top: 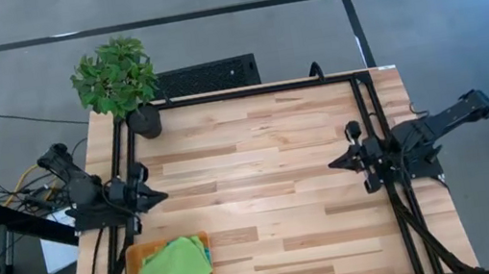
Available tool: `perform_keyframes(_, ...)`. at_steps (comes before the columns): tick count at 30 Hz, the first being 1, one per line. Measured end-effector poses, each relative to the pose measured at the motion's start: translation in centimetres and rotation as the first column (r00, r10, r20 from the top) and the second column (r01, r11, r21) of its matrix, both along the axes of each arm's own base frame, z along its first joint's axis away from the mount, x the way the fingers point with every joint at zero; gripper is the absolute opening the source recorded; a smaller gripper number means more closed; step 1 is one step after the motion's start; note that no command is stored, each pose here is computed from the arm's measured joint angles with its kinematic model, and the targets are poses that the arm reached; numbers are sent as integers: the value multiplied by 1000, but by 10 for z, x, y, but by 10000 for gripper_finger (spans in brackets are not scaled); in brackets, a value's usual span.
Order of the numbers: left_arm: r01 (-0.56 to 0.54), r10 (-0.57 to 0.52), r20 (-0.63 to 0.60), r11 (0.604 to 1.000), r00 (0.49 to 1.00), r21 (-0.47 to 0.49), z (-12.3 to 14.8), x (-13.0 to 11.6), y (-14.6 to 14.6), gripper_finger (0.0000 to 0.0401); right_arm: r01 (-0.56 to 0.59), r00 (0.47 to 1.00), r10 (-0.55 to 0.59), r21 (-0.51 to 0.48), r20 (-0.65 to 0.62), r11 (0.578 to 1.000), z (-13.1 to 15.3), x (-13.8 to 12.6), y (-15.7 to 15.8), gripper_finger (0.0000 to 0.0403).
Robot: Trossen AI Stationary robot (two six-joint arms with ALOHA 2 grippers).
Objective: Fold microfiber towels
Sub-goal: Return to Home Position
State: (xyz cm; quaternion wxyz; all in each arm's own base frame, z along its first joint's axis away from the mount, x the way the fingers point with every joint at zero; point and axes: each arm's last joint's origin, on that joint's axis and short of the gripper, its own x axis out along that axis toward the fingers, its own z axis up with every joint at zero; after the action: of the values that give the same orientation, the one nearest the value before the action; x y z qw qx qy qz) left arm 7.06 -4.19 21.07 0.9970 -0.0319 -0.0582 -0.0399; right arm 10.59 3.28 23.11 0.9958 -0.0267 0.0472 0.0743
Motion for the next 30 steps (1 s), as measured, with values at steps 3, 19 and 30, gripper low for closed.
perform_keyframes(3,-10,10,-14,1000,1000,12,-5,1,-1,0,0,999,0,10,33,1000,-11,-3,-1,12)
perform_keyframes(19,-33,33,-63,999,997,5,-37,9,-7,0,-19,994,23,-39,109,999,-65,-10,-3,17)
perform_keyframes(30,-63,60,-70,997,996,-53,-38,9,-6,0,-43,995,53,-122,85,992,-68,-8,-4,24)
